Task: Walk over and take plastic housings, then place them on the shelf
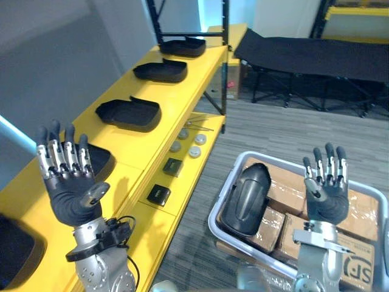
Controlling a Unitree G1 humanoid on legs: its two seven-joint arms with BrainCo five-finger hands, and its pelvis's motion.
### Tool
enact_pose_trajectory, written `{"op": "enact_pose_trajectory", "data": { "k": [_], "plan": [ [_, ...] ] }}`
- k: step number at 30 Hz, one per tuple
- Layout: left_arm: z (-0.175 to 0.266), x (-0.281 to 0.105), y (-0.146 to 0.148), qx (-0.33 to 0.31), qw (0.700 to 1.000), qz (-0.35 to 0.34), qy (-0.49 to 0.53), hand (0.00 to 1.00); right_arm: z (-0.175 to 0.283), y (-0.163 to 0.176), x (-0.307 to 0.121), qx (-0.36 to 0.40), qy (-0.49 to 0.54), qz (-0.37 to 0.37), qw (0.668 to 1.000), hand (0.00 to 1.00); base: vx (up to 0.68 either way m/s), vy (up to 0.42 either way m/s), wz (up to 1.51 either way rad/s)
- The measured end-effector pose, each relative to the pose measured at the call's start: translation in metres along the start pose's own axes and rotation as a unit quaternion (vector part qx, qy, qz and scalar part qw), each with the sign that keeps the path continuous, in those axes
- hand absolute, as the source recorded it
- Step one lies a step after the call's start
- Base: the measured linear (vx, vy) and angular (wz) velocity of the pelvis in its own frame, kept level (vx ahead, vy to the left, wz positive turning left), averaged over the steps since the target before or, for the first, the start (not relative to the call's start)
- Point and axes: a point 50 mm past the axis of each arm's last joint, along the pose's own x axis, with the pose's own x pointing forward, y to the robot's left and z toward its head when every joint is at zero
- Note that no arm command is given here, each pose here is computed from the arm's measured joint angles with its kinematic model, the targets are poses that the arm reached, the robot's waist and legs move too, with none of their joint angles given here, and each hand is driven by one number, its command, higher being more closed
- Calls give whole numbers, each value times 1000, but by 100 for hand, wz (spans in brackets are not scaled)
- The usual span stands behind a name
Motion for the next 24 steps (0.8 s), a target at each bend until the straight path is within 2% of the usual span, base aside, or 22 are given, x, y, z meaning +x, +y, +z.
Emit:
{"op": "enact_pose_trajectory", "data": {
  "k": [2, 9, 15, 20, 24],
  "plan": [
    [-4, 4, -13, -29, 999, -26, -3, 0, 5, -11, 1, -16, -8, -28, 999, 0, 5, 218, -15],
    [-9, 21, -52, -101, 987, -118, -27, 0, 3, -18, -2, -7, -1, -69, 998, 0, -118, 179, -21],
    [-16, 28, -55, -62, 985, -161, -7, 0, -11, -22, -5, -5, 29, -75, 997, 0, -162, 47, -39],
    [-21, 29, -56, -73, 986, -148, 6, 0, -13, -30, -3, -16, 23, -105, 994, 0, -20, -84, 25],
    [-28, 25, -54, -120, 986, -117, 26, 0, -15, -31, 6, -53, 22, -114, 992, 0, -1, -55, 20]
  ]
}}
